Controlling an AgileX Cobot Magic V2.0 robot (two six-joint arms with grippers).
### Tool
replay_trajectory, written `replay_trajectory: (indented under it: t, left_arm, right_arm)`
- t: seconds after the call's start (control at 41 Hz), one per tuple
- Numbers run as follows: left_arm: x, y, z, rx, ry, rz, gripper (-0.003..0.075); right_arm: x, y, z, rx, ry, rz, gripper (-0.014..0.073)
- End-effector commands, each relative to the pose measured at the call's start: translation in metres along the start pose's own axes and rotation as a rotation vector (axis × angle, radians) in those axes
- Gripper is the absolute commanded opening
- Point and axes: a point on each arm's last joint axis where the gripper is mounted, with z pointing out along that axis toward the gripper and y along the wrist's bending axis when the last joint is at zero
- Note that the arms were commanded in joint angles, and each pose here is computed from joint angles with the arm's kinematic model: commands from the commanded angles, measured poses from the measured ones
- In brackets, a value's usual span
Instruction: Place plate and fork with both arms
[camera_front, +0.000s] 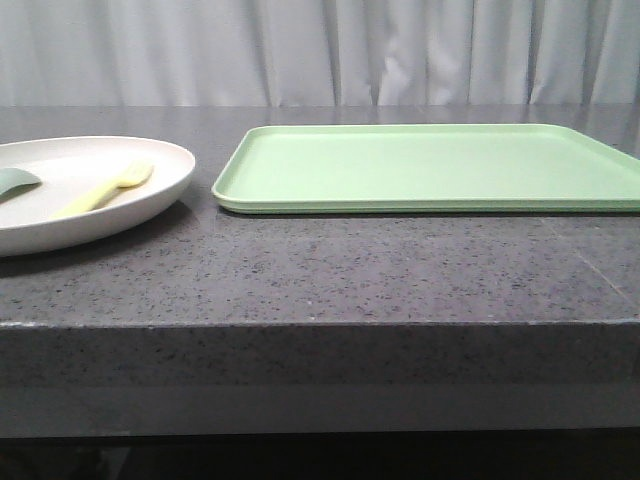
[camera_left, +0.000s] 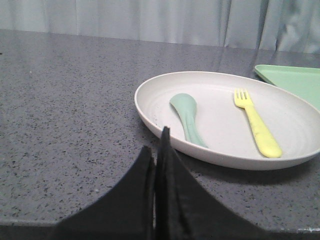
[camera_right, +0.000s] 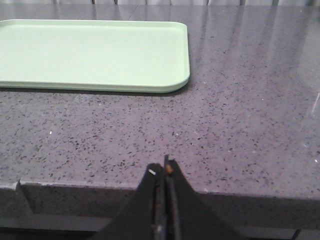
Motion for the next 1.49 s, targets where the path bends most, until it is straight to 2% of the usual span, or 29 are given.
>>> replay_trajectory:
  t: [0.0,0.22,0.366,0.488,0.635,0.806,0.928,1.026,1.197,1.392,1.465]
  left_arm:
    - [-0.008,0.0,-0.002,-0.002,-0.099,-0.001,-0.0018]
    - [-0.016,0.0,-0.003,-0.002,-0.194,-0.004,-0.0018]
    - [-0.028,0.0,-0.006,-0.002,-0.321,-0.008,-0.0018]
    - [-0.042,0.0,-0.011,0.007,-0.389,-0.083,-0.0018]
    - [-0.069,-0.003,-0.017,0.018,-0.368,-0.082,-0.0018]
    - [-0.105,-0.007,-0.006,0.016,-0.289,-0.071,-0.0018]
    - [-0.127,-0.008,0.018,0.007,-0.182,-0.061,-0.0018]
    - [-0.139,-0.008,0.037,-0.005,-0.123,0.001,-0.0018]
    - [-0.152,-0.009,0.053,-0.008,-0.102,0.008,-0.0018]
    - [-0.153,-0.009,0.055,-0.008,-0.106,0.008,-0.0015]
    - [-0.153,-0.009,0.055,-0.008,-0.106,0.008,0.0032]
  right_arm:
    - [-0.009,0.0,-0.002,0.005,-0.097,-0.013,-0.0069]
    - [-0.01,0.0,-0.002,-0.002,-0.111,0.025,-0.0069]
    - [-0.013,0.0,-0.002,-0.001,-0.141,0.026,-0.0069]
    - [-0.023,0.001,-0.006,-0.003,-0.176,0.026,-0.0069]
    - [-0.05,0.003,-0.016,-0.011,-0.232,0.024,-0.0065]
    - [-0.1,0.007,-0.026,-0.018,-0.263,0.021,-0.0058]
    - [-0.134,0.009,-0.015,-0.017,-0.215,0.022,-0.0058]
    - [-0.156,0.01,0.003,-0.014,-0.149,0.023,-0.0058]
    - [-0.171,0.01,0.026,-0.011,-0.067,0.024,-0.0058]
    - [-0.17,0.01,0.031,-0.009,-0.05,0.025,-0.0052]
    - [-0.17,0.01,0.031,-0.009,-0.05,0.025,-0.0003]
